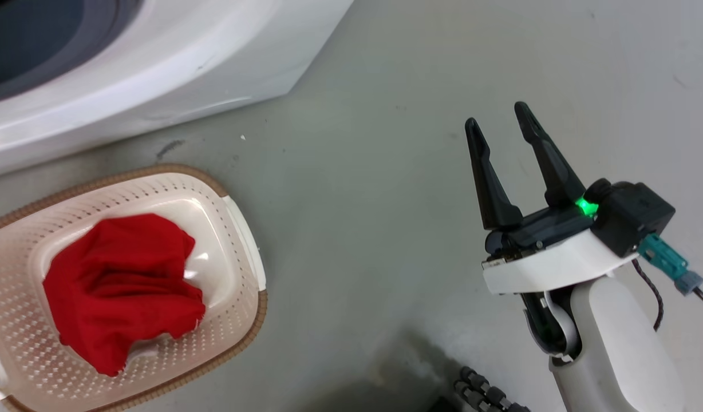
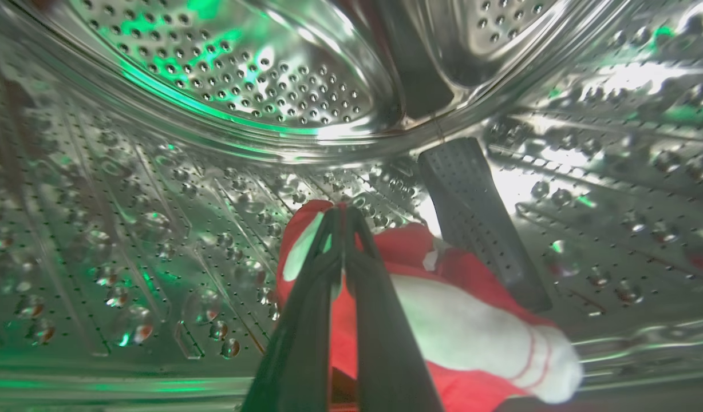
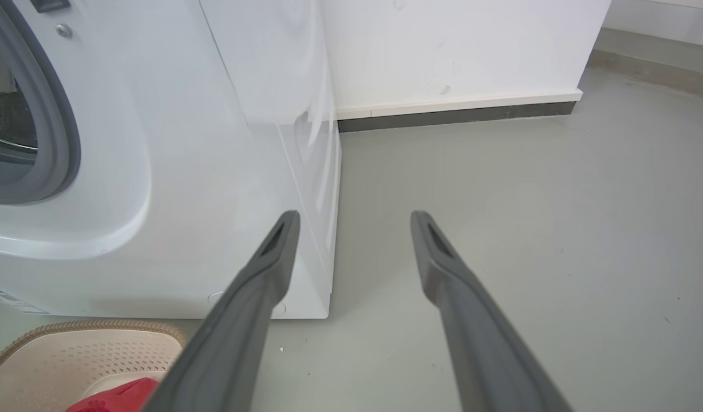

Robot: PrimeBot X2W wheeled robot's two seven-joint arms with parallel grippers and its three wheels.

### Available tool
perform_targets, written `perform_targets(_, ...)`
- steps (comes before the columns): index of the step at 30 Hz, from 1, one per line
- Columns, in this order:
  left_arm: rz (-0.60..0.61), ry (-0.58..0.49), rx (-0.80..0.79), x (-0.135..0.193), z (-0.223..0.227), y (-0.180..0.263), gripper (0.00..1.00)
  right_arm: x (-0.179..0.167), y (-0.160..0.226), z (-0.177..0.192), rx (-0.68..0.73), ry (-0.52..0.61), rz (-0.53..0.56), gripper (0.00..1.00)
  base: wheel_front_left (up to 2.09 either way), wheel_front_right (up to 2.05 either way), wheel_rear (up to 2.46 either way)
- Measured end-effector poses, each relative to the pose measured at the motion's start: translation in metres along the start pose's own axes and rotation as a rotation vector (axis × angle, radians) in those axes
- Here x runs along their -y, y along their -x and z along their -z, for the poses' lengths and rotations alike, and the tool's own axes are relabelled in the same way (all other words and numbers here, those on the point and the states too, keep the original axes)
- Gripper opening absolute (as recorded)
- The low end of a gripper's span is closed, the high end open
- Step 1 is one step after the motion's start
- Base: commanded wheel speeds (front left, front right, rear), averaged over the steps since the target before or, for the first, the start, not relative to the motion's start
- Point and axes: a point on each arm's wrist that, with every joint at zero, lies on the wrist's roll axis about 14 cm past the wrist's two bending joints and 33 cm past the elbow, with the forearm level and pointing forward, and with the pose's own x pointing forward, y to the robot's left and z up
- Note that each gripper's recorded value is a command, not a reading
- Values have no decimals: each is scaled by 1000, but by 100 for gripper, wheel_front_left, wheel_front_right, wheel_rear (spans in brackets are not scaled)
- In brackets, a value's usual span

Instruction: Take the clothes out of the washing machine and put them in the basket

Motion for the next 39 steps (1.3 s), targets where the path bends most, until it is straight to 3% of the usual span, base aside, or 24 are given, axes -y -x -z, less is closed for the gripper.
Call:
perform_targets(9,3,115,186,-8,-26,44,0,-2,23,-34,66,3,10,100,0,0,0)
perform_targets(22,13,283,317,-15,-35,130,0,-5,69,-79,146,-1,27,100,0,0,0)
perform_targets(27,14,309,345,-27,-41,161,0,-12,81,-98,193,-1,9,100,0,0,0)
perform_targets(39,26,318,610,-44,-111,243,0,-33,98,-124,255,-8,-49,100,0,0,0)
